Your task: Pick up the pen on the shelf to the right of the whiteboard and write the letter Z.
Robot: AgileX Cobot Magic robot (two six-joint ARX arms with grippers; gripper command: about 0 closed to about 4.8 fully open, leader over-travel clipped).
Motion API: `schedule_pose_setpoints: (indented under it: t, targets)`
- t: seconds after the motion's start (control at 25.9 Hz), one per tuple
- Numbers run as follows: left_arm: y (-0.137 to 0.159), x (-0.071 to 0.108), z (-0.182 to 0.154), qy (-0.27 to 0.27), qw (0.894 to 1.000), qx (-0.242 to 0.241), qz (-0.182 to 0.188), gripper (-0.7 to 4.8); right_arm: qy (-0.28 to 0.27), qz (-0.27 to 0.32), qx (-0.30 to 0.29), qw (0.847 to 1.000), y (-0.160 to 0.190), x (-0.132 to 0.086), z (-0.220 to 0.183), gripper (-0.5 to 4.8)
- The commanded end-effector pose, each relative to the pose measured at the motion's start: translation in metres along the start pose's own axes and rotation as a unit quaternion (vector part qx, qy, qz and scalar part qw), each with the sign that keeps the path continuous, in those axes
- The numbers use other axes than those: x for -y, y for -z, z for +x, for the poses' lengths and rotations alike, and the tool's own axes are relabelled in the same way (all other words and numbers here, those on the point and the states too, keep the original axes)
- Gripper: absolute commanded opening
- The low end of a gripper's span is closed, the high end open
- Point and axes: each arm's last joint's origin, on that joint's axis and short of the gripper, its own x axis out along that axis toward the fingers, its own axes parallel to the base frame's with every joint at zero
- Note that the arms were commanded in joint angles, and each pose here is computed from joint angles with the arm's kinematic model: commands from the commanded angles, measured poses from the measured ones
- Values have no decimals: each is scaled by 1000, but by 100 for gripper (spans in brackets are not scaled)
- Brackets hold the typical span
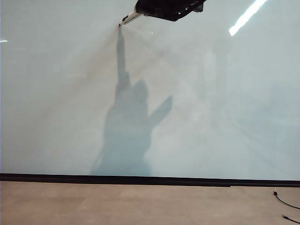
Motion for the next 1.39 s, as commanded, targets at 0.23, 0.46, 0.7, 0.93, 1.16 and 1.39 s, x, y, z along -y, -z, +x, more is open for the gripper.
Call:
schedule_pose_setpoints:
  t: [0.23,0.46,0.7,0.93,1.16,1.39]
  targets:
    - [-1,0,0,0,1000,3,2,-4,20,0,13,1000,-5,1,0,-7]
    - [-1,0,0,0,1000,4,2,-5,30,-1,7,1000,-5,2,-1,-7]
    - [-1,0,0,0,1000,3,2,-4,39,-13,3,999,-9,5,-4,-7]
    - [-1,0,0,0,1000,4,2,-5,54,-16,0,998,-14,10,-10,-7]
    - [-1,0,0,0,1000,4,2,-5,82,-16,3,996,-14,23,-27,-7]
    - [-1,0,0,0,1000,4,2,-4,101,-19,4,995,-14,34,-43,-7]
